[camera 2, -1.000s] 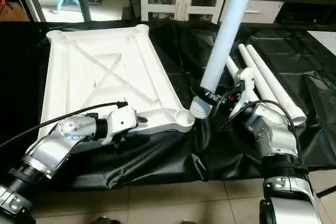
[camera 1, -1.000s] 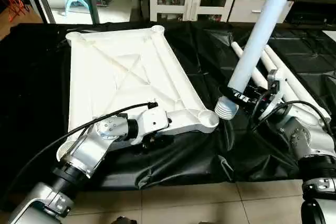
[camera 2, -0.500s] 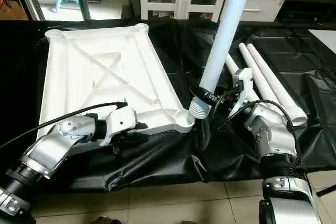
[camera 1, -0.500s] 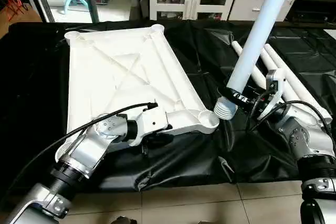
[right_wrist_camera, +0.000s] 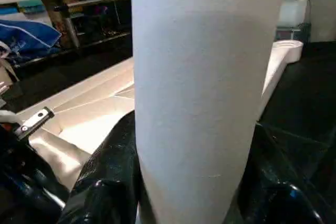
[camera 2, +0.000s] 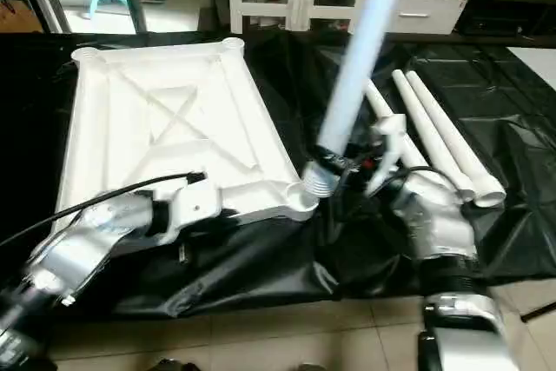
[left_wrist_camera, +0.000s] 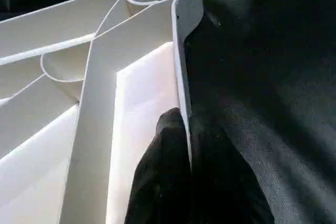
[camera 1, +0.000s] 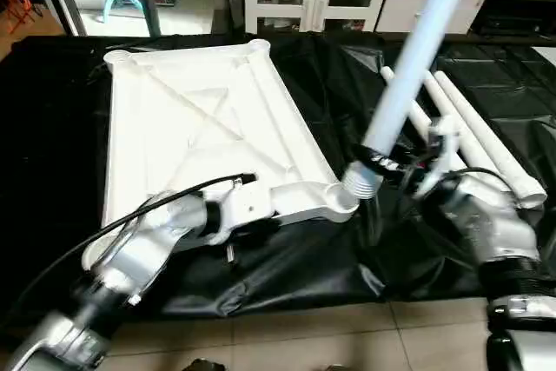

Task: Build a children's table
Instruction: Insert table leg to table base

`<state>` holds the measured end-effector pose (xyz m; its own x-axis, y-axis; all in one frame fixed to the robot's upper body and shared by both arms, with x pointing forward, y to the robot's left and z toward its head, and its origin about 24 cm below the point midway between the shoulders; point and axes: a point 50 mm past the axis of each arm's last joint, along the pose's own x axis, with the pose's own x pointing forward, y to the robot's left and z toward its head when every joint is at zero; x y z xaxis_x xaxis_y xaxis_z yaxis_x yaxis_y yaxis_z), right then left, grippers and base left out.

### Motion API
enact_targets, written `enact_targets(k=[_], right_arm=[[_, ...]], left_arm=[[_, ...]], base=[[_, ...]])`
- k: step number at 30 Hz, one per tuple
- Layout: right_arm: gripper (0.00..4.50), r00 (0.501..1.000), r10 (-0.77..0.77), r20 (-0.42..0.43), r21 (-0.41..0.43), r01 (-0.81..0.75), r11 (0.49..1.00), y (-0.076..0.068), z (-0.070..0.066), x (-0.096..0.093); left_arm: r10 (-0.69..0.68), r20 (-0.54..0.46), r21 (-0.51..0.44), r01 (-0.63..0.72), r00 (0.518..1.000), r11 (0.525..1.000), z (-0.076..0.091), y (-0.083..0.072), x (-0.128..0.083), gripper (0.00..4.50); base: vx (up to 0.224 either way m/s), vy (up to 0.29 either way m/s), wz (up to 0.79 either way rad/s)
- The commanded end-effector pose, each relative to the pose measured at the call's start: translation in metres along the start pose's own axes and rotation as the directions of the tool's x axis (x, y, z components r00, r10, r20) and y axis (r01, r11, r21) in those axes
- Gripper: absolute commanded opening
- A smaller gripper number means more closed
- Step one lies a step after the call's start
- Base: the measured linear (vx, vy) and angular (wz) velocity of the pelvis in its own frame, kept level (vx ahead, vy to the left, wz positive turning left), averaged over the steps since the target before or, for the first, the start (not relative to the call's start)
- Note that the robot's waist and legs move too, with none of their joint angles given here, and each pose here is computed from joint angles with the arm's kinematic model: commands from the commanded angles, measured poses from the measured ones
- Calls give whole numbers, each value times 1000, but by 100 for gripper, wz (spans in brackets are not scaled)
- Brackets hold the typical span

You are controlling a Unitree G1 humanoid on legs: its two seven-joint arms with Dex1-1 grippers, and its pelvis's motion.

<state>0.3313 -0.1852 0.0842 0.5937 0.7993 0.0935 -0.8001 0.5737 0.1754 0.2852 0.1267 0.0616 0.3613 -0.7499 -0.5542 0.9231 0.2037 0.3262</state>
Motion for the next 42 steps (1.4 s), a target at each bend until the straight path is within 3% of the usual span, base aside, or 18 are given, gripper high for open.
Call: enact_targets(k=[1, 5, 11, 16, 21, 30, 42], right_arm=[[186, 1000, 8, 18, -51, -7, 999, 1, 9, 7], [186, 998, 30, 48, -51, -28, 998, 7, 6, 15], [186, 993, 114, 11, -22, -113, 993, 15, -3, 17], [186, 978, 209, 7, 30, -209, 977, 25, -12, 20], [186, 961, 275, 8, 52, -275, 960, 31, -11, 22], [186, 974, 217, -65, -31, -220, 975, 25, -27, 16], [186, 971, 229, -72, 53, -225, 973, 29, -48, 3]], left_arm=[[-60, -122, -62, 53, 991, 997, -27, -16, -3, 7], [-69, -144, -80, 58, 987, 995, -35, -25, -22, 7], [-78, -191, -101, 60, 979, 993, -40, -32, -39, 7], [-58, -151, -90, 44, 987, 995, -32, -29, -24, 7], [-64, -118, -90, 54, 991, 995, -25, -27, -17, 7], [-80, -131, -89, 69, 988, 994, -27, -29, -16, 7], [-63, -146, -77, 53, 987, 996, -29, -27, -15, 7]], base=[[0, 0, 0], [0, 0, 0], [0, 0, 0], [0, 0, 0], [0, 0, 0], [0, 0, 0], [0, 0, 0]])
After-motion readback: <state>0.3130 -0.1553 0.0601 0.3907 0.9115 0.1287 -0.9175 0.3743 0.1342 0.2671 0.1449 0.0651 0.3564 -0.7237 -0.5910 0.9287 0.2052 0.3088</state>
